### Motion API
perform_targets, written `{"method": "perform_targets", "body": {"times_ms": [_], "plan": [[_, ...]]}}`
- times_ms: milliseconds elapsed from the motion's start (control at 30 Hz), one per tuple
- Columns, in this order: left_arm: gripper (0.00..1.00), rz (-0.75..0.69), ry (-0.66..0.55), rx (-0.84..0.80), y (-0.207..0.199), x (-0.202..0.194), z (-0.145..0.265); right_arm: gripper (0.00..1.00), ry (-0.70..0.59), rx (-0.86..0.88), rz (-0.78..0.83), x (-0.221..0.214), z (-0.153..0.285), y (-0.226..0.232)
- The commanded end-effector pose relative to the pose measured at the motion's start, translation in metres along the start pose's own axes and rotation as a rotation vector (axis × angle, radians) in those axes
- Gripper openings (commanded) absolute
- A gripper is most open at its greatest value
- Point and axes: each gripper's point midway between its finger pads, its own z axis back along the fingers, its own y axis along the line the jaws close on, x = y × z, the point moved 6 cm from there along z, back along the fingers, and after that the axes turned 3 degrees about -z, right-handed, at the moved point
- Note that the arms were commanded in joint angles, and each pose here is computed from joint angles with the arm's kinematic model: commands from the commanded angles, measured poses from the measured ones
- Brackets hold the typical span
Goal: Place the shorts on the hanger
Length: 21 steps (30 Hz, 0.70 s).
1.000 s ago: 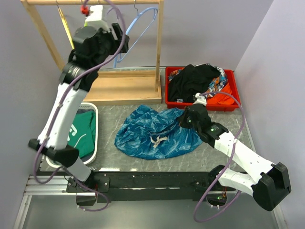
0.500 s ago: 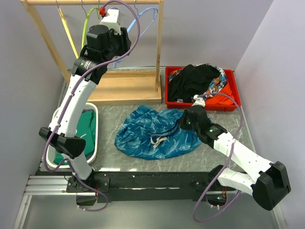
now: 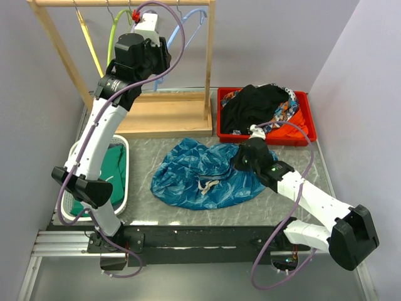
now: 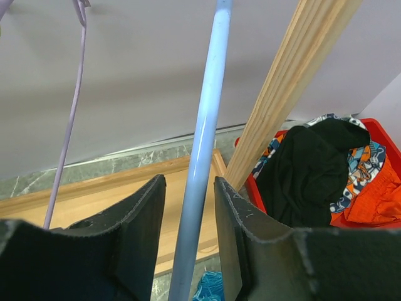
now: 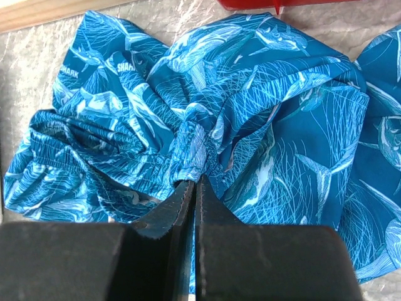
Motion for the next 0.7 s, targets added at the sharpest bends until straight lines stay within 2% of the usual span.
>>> {"method": "perform_targets", "body": {"times_ms": [0,167,267,667], "plan": [[0.42,-0.011,-0.027,-0.001,-0.001,0.005,-0.005,0.05,-0.028,0.039,0.011,0.012,-0.001,0.010],[0.43,-0.021,-0.016,0.010,-0.002,0.000,-0.008,0.05,-0.025,0.036,0.014,0.013,-0.002,0.010],[0.40,-0.034,-0.019,0.029,-0.004,0.000,-0.007,0.05,-0.019,0.036,0.016,0.012,-0.002,0.010],[0.42,-0.087,0.021,0.111,-0.008,-0.015,-0.002,0.06,-0.010,0.040,0.018,0.011,-0.002,0.011]]}}
